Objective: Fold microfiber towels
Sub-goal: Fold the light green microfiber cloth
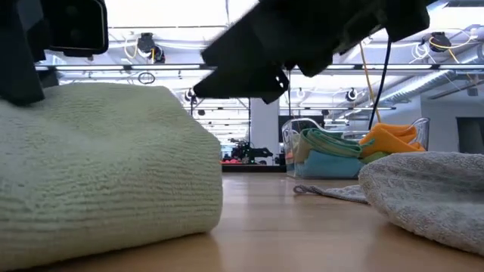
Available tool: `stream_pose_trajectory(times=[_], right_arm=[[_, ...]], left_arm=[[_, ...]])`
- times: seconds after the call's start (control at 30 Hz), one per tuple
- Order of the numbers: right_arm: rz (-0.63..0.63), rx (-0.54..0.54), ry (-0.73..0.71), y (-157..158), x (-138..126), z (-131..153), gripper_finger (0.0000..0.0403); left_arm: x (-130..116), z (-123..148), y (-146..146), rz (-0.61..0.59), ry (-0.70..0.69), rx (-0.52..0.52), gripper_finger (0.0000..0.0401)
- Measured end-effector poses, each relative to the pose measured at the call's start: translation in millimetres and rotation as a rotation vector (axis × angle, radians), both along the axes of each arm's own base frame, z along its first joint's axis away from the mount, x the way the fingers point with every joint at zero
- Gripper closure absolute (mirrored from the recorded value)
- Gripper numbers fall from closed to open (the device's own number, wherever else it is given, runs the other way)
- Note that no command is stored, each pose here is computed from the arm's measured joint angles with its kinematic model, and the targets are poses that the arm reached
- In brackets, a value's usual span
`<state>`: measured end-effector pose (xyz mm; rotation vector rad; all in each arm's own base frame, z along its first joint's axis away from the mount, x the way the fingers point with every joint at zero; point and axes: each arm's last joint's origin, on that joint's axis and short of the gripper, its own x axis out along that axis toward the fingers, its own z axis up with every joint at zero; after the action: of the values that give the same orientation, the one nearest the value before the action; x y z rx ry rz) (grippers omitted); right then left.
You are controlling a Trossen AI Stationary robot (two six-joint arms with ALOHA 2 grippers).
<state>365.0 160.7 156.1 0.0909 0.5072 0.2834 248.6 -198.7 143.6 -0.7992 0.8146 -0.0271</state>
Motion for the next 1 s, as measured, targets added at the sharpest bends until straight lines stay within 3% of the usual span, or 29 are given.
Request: stream_pose_trajectory(times=[0.13, 0.33, 0.57, 0.77, 1.0], right_arm=[[0.033, 0.110, -0.026, -6.0, 8.6, -2.7, 0.0130], [0.056, 0.176, -0.006, -16.5, 21.5, -26.3, 0.0081], [0.243, 0.254, 0.040, -2.2, 49.3, -44.1, 0.0086], [0.310, 0.233, 0.081, 9.2, 65.1, -54.2, 0.0134], [0.291, 0.238, 0.113, 10.9, 71.2, -69.2, 0.0280]], left_arm=[[1.0, -0.2, 1.7, -0.020, -0.011, 0.033, 0.0290], [2.7, 0.9, 2.5, -0.042, -0.039, 0.063, 0.0386], [3.6, 2.5, 1.5, -0.063, -0.062, 0.064, 0.0390], [3.9, 5.7, -2.2, -0.094, -0.109, 0.068, 0.0388], [2.2, 6.2, -5.6, -0.128, -0.130, 0.076, 0.0393]])
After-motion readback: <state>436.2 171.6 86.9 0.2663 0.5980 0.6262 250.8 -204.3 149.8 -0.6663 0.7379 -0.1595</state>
